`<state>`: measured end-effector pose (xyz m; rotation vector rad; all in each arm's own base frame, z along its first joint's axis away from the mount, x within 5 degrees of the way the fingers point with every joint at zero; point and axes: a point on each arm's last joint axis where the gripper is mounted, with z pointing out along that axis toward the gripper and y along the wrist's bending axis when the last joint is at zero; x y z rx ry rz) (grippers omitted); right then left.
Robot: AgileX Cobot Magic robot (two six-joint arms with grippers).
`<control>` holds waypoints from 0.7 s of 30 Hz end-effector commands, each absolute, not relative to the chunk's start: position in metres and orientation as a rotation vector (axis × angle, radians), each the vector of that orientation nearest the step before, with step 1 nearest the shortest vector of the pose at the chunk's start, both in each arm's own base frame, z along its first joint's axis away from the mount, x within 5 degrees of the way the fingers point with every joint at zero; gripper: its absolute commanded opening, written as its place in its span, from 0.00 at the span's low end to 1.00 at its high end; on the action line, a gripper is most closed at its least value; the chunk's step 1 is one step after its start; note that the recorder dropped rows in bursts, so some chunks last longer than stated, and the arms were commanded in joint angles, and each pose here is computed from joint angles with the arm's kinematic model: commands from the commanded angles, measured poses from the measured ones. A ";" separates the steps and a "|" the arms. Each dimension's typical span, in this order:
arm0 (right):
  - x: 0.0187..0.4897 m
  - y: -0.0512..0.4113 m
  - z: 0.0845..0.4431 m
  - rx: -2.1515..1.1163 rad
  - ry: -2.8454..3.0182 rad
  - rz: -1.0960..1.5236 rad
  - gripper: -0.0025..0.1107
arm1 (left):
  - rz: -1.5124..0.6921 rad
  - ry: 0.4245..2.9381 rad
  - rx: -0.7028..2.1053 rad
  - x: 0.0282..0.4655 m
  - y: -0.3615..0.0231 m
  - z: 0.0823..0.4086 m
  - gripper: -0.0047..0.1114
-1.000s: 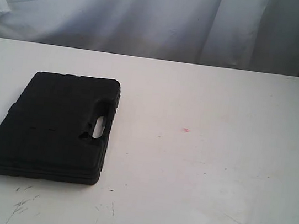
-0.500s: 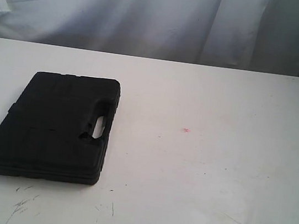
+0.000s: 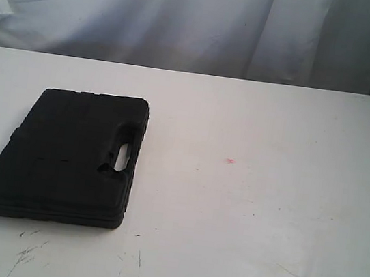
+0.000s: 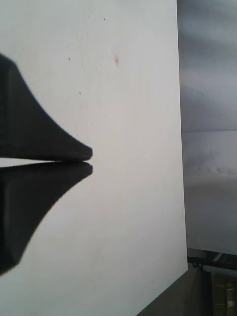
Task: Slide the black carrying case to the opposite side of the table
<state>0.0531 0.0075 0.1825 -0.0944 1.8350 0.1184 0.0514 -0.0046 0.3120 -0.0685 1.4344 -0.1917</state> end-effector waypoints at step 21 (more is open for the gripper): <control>0.053 0.007 0.182 -0.087 1.829 0.116 0.02 | -0.086 2.104 0.137 0.175 -0.015 0.304 0.04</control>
